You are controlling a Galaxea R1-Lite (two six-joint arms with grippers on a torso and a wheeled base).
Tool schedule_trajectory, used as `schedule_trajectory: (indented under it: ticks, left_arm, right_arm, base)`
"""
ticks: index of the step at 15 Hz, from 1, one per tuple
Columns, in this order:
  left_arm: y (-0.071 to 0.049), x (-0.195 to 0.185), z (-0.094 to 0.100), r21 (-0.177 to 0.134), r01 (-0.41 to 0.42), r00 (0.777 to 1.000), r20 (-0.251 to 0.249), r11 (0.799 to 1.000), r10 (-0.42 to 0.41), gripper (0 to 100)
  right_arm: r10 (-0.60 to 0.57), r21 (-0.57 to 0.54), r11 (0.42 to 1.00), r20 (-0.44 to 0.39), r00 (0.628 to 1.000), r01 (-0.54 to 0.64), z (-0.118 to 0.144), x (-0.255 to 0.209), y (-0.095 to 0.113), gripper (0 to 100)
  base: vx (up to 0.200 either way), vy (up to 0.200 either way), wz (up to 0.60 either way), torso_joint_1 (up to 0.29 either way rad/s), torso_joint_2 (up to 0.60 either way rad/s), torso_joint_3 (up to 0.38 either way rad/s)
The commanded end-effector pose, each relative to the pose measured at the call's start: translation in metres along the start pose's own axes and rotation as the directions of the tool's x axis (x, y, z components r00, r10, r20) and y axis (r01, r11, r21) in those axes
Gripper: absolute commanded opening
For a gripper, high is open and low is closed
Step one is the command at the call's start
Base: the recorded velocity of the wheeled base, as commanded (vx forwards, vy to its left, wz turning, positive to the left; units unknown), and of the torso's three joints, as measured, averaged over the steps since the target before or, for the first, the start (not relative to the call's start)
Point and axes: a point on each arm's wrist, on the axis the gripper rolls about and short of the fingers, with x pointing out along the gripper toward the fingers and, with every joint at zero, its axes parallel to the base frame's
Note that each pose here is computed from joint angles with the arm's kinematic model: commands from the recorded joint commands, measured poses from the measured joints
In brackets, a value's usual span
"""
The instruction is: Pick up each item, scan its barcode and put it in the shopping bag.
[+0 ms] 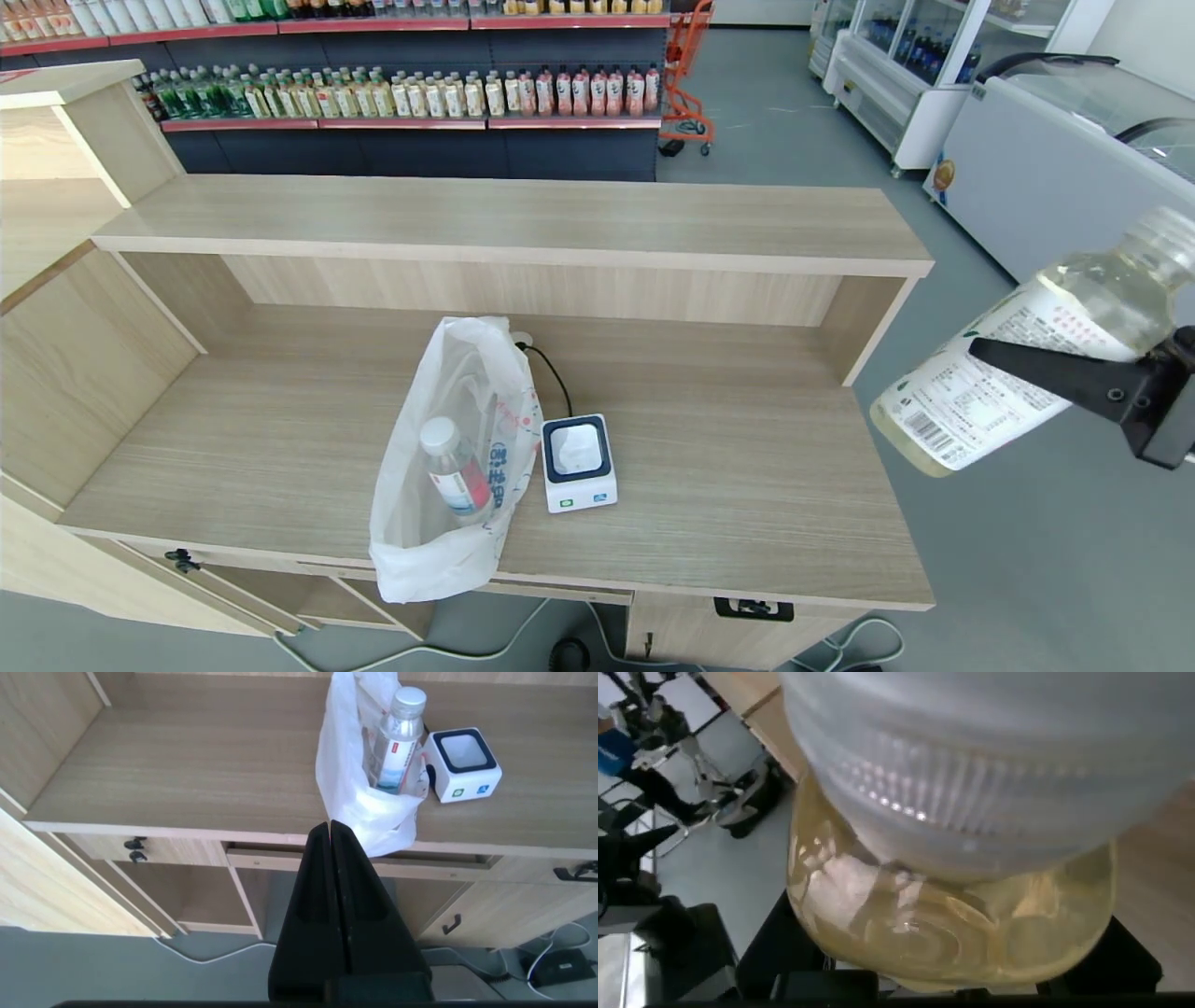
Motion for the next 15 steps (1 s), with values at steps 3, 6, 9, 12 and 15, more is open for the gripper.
schedule_trajectory:
  ticks: [3, 6, 9, 12, 15]
  left_arm:
    - [0.0, 0.0, 0.0, 0.0, 0.0, 1.0, 0.001, 1.0, 0.0, 0]
    - [0.0, 0.0, 0.0, 0.0, 0.0, 1.0, -0.001, 1.0, 0.0, 0]
    - [0.0, 0.0, 0.0, 0.0, 0.0, 1.0, -0.001, 1.0, 0.0, 0]
    - [0.0, 0.0, 0.0, 0.0, 0.0, 1.0, -0.001, 1.0, 0.0, 0]
    - [0.0, 0.0, 0.0, 0.0, 0.0, 1.0, -0.002, 1.0, 0.0, 0]
  right_arm:
    - [-0.262, -0.148, 0.957, -0.078, 0.962, 0.249, -0.028, 0.008, -0.014, 0]
    - [-0.357, -0.31, 0.899, -0.105, 0.928, 0.31, -0.038, 0.006, -0.016, 0]
    - [-0.365, -0.427, 0.859, -0.12, 0.923, 0.284, -0.043, 0.003, -0.014, 0]
    - [-0.381, -0.529, 0.803, -0.101, 0.919, 0.275, -0.043, 0.006, -0.017, 0]
    - [-0.381, -0.588, 0.765, -0.086, 0.921, 0.262, -0.044, 0.009, -0.021, 0]
  base:
    - [0.0, 0.0, 0.0, 0.0, 0.0, 0.0]
    - [0.0, 0.0, 0.0, 0.0, 0.0, 0.0]
    - [0.0, 0.0, 0.0, 0.0, 0.0, 0.0]
    - [0.0, 0.0, 0.0, 0.0, 0.0, 0.0]
    - [0.0, 0.0, 0.0, 0.0, 0.0, 0.0]
